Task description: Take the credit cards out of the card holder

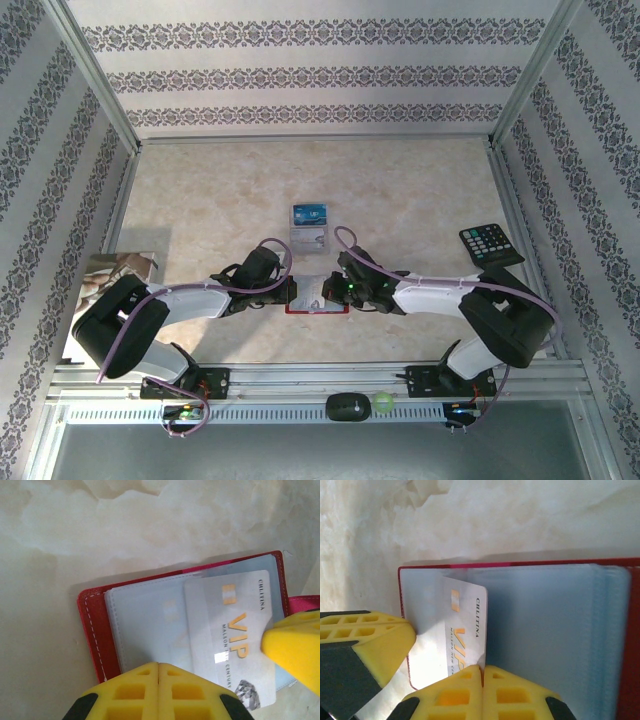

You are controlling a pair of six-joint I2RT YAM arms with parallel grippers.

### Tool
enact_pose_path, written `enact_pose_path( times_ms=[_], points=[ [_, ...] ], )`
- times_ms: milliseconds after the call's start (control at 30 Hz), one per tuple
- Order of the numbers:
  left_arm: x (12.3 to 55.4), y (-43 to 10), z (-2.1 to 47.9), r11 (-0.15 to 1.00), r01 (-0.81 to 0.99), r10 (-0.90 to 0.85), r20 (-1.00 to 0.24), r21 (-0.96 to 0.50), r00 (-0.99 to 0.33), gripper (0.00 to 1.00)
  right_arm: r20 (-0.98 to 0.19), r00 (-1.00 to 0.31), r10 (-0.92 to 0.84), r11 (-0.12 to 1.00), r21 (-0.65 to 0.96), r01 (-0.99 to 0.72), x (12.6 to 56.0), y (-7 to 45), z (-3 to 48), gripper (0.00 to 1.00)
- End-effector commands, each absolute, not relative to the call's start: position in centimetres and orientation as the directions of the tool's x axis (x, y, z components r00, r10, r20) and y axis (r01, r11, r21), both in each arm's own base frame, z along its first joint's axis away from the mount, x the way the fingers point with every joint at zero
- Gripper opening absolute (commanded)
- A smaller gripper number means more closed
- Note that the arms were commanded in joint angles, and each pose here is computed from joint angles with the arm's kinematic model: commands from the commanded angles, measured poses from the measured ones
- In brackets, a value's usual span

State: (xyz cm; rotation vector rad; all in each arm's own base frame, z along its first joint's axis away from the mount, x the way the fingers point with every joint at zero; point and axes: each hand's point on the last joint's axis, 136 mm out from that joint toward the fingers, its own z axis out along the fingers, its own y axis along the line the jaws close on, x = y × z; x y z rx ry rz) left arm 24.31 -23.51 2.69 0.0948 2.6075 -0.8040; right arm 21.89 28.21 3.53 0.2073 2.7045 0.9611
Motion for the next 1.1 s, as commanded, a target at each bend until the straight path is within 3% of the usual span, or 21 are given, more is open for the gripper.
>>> enact_pose_path(
  times_ms=[0,600,733,900,1067],
  points=[
    [22.7,-21.3,0.5,0.873,0.123,-0.047,-0.333,-0.471,-0.942,0.06,-0.239,-0.947,0.214,0.844,0.534,0.056,21.2,25.8,3.0,0.00],
    [23.2,-21.9,1.0,0.858,0.138,-0.046,-0.342,-0.494,-0.938,0.11,-0.345,-0.938,0.030,0.933,0.345,-0.097,21.4,28.2,5.3,0.00],
    [23.2,-22.0,0.9,0.856,0.139,-0.045,-0.341,-0.497,-0.939,0.11,-0.336,-0.942,0.028,0.919,0.379,-0.108,21.3,29.2,5.1,0.13],
    [23.2,-22.1,0.9,0.854,0.140,-0.045,-0.339,-0.501,-0.940,0.11,-0.320,-0.947,0.030,0.917,0.385,-0.101,21.3,29.4,4.7,0.21],
    [23.4,-22.3,1.3,0.850,0.146,-0.045,-0.346,-0.506,-0.937,0.11,-0.345,-0.938,0.036,0.920,0.378,-0.104,21.8,28.5,5.3,0.02]
  ],
)
